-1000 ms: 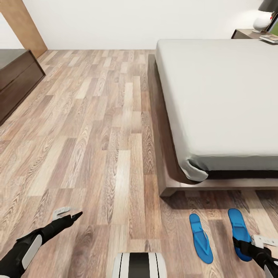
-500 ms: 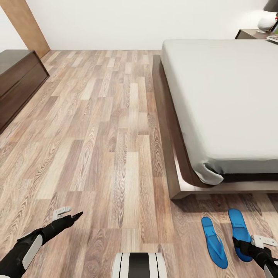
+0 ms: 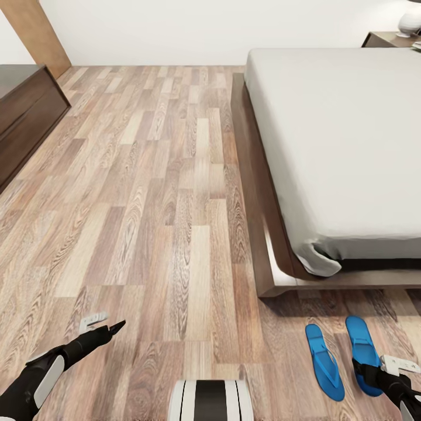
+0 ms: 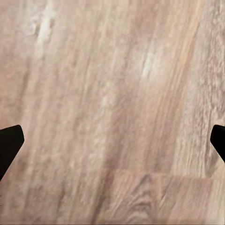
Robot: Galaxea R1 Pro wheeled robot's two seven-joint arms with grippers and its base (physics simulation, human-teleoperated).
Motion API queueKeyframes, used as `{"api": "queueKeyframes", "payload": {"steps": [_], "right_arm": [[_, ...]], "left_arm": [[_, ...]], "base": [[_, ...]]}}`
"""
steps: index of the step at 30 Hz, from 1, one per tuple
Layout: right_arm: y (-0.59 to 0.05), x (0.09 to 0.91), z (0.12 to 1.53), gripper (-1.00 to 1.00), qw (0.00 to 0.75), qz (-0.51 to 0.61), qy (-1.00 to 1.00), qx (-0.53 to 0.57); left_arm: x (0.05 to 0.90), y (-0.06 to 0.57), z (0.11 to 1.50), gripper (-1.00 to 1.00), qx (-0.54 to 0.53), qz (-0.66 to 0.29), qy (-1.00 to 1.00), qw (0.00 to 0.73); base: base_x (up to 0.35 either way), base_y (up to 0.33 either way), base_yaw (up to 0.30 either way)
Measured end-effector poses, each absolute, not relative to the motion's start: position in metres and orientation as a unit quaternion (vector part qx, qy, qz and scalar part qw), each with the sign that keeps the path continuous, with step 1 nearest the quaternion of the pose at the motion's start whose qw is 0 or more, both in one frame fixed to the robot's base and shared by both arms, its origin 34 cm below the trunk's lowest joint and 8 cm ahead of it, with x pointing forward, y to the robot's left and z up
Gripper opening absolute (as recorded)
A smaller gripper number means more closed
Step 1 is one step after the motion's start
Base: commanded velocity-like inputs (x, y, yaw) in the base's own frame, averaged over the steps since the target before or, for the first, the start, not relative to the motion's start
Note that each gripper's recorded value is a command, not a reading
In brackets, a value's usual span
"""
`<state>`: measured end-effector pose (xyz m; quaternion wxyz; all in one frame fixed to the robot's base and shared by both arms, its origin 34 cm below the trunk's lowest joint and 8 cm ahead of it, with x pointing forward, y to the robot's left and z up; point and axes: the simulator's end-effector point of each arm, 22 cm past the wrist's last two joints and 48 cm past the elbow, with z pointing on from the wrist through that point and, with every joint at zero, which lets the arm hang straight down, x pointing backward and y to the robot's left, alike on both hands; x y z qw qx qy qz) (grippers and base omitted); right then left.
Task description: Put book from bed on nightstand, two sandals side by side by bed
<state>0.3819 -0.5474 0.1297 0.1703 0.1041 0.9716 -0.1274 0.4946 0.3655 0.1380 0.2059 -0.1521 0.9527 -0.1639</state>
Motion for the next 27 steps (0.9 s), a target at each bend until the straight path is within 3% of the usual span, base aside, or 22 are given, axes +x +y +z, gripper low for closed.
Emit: {"api": "queueKeyframes", "payload": {"steps": [27], "right_arm": [[-0.547,0.34,0.096,-1.0,0.117,-0.133,0.979,0.097]], "left_arm": [[0.452,0.366,0.092,1.0,-0.161,-0.155,0.963,0.153]], "base": [[0.0,0.0,0.0]]}}
